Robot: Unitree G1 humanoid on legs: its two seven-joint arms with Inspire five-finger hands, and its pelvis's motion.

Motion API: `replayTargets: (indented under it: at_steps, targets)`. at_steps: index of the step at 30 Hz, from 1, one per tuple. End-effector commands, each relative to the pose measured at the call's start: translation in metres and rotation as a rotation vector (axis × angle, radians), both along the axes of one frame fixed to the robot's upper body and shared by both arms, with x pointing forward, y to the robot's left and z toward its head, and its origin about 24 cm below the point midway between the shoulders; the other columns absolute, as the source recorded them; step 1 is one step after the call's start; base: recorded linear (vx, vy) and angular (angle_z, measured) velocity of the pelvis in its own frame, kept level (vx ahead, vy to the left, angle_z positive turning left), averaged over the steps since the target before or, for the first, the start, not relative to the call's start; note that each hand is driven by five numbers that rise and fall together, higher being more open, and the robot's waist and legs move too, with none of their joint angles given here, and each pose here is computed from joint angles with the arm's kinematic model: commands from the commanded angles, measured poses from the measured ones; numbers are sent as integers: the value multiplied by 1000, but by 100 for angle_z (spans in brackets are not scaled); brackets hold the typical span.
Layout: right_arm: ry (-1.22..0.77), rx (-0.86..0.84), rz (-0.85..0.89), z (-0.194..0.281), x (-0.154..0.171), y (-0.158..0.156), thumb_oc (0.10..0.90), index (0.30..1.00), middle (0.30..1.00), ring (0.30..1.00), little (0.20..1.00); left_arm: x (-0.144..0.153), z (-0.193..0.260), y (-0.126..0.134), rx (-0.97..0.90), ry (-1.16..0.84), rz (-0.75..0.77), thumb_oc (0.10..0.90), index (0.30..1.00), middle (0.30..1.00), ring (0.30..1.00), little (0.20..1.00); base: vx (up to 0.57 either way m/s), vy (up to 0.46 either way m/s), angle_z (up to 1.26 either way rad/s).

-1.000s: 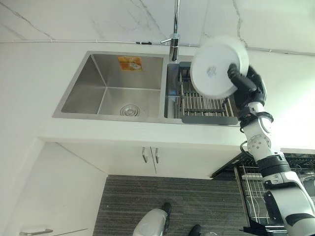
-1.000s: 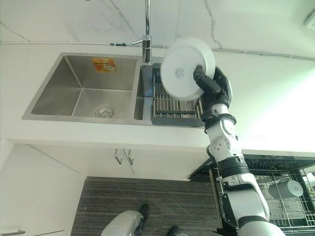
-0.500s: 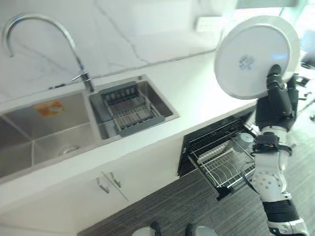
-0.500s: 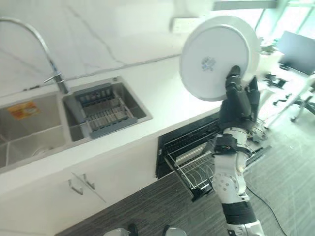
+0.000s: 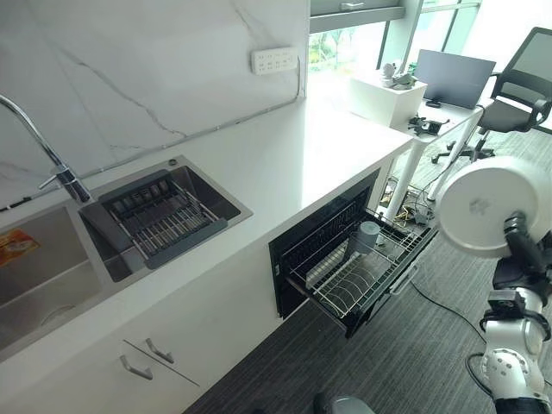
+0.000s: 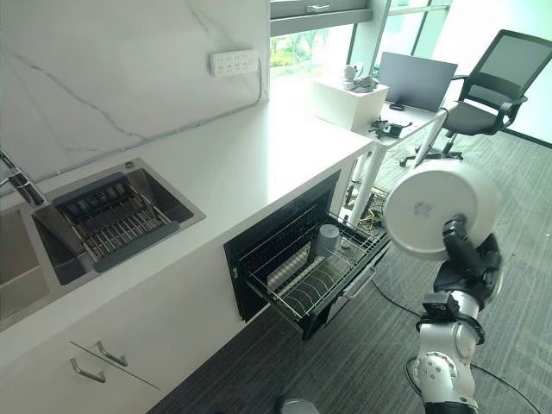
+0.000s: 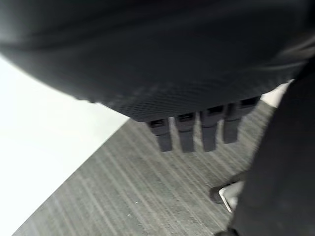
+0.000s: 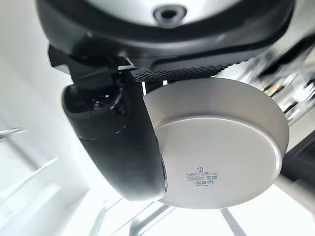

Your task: Place the dishes in the dishwasher.

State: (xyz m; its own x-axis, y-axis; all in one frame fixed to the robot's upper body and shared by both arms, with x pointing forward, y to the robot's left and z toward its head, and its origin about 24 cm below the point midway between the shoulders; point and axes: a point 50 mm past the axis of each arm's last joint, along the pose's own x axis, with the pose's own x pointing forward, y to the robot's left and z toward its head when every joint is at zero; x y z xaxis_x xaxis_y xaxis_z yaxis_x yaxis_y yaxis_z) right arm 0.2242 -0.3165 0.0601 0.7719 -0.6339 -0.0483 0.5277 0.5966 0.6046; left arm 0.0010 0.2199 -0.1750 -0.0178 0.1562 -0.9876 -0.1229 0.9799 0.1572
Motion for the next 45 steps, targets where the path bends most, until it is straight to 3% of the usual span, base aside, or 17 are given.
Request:
replayTargets:
  at_steps: [1, 8, 15, 17, 18, 21, 23, 28, 32, 45]
  targets:
    - [-354, -245, 96, 96, 27, 7, 400, 300, 300, 300, 300, 49, 3, -3, 6, -127, -127, 800, 900, 900, 900, 900, 24, -21, 22]
    - [-346, -344, 85, 114, 38, 5, 400, 300, 300, 300, 300, 89, 11, -2, -18, -217, 5, 800, 900, 900, 900, 900, -78, 0, 12]
    - [-399, -414, 67, 140, 46, 3, 400, 300, 300, 300, 300, 109, 19, 2, -14, -311, 36, 800, 900, 900, 900, 900, -77, 17, 23]
    - [-392, -441, 65, 145, 48, 2, 400, 300, 300, 300, 300, 112, 20, 3, 0, -326, -12, 800, 900, 900, 900, 900, -9, 39, 8]
    - [-361, -493, 61, 146, 50, 3, 400, 300, 300, 300, 300, 120, 23, 9, 64, -357, -131, 800, 900, 900, 900, 900, 4, 32, 22]
    - [-291, -514, 50, 143, 56, 0, 400, 300, 300, 300, 300, 130, 27, 9, 98, -387, -204, 800, 900, 900, 900, 900, 43, 46, 23]
    - [-183, -567, 15, 137, 67, -16, 400, 300, 300, 300, 300, 145, 32, 11, 92, -414, -186, 800, 900, 900, 900, 900, 54, 76, -11]
    - [-123, -583, -45, 139, 81, -30, 400, 300, 300, 300, 300, 172, 46, 21, 108, -439, -177, 800, 900, 900, 900, 900, 1, -61, 28]
    - [-50, -633, -72, 134, 89, -31, 400, 300, 300, 300, 300, 174, 46, 22, 110, -431, -181, 800, 900, 900, 900, 900, 52, -73, 18]
    - [51, -1013, -284, 159, 101, -14, 400, 300, 300, 300, 300, 173, 47, 28, 124, -433, -224, 800, 900, 900, 900, 900, 34, -28, 6]
